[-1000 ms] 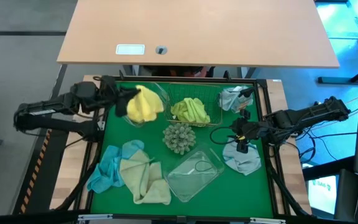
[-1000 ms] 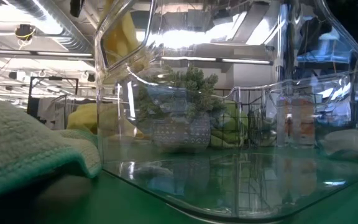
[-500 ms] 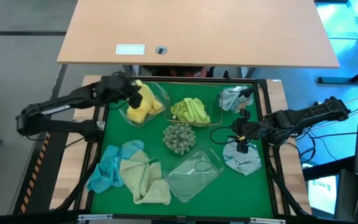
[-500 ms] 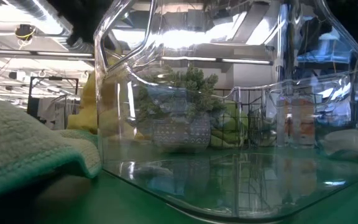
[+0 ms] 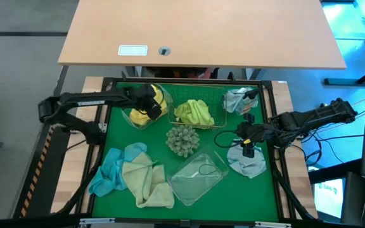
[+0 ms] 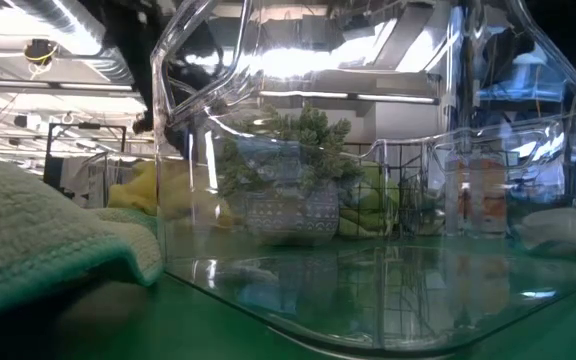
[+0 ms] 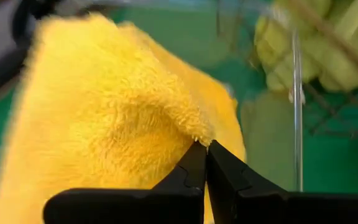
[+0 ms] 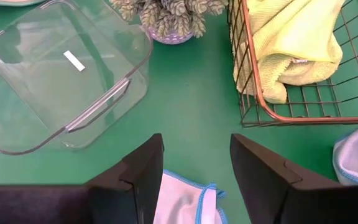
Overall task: Sort microfiber towel by color & place in baskets
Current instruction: Put the yellow microfiber towel into the top transparent bin
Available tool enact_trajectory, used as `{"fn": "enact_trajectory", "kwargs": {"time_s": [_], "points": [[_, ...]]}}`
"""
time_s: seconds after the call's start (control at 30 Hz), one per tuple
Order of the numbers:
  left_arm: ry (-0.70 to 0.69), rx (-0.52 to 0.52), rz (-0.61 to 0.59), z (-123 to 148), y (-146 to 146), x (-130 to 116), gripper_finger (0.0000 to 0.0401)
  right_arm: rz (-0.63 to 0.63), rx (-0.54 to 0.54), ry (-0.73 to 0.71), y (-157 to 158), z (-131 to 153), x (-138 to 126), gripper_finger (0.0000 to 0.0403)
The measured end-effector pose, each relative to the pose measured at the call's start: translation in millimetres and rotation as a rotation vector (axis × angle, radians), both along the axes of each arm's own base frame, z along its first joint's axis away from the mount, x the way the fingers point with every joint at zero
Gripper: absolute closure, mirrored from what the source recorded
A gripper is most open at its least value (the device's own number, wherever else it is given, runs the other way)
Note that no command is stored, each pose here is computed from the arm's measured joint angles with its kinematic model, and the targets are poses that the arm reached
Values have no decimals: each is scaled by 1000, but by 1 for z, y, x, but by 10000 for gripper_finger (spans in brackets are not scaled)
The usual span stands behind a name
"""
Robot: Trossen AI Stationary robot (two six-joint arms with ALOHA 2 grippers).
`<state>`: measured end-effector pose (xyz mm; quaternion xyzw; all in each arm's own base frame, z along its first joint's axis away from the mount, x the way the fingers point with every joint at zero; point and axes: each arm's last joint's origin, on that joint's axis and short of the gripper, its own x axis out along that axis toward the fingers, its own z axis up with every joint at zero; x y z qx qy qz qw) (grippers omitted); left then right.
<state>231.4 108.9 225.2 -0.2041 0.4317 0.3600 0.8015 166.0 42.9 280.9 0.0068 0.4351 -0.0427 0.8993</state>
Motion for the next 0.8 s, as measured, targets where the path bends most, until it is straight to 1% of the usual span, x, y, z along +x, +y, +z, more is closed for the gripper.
{"fn": "enact_trajectory", "kwargs": {"time_s": [0.13,0.2,0.33,0.5,0.8], "points": [[20,-102,-58,-15,-2,9,401,0,0,0,0,0,0,217],[11,-123,-84,-17,-5,13,401,0,0,0,0,0,0,217],[-31,-109,-110,-14,-9,17,401,0,0,0,0,0,0,217],[-130,-73,-137,-1,-14,20,401,0,0,0,0,0,0,217],[-368,28,-162,38,-18,13,401,0,0,0,0,0,0,217]]}}
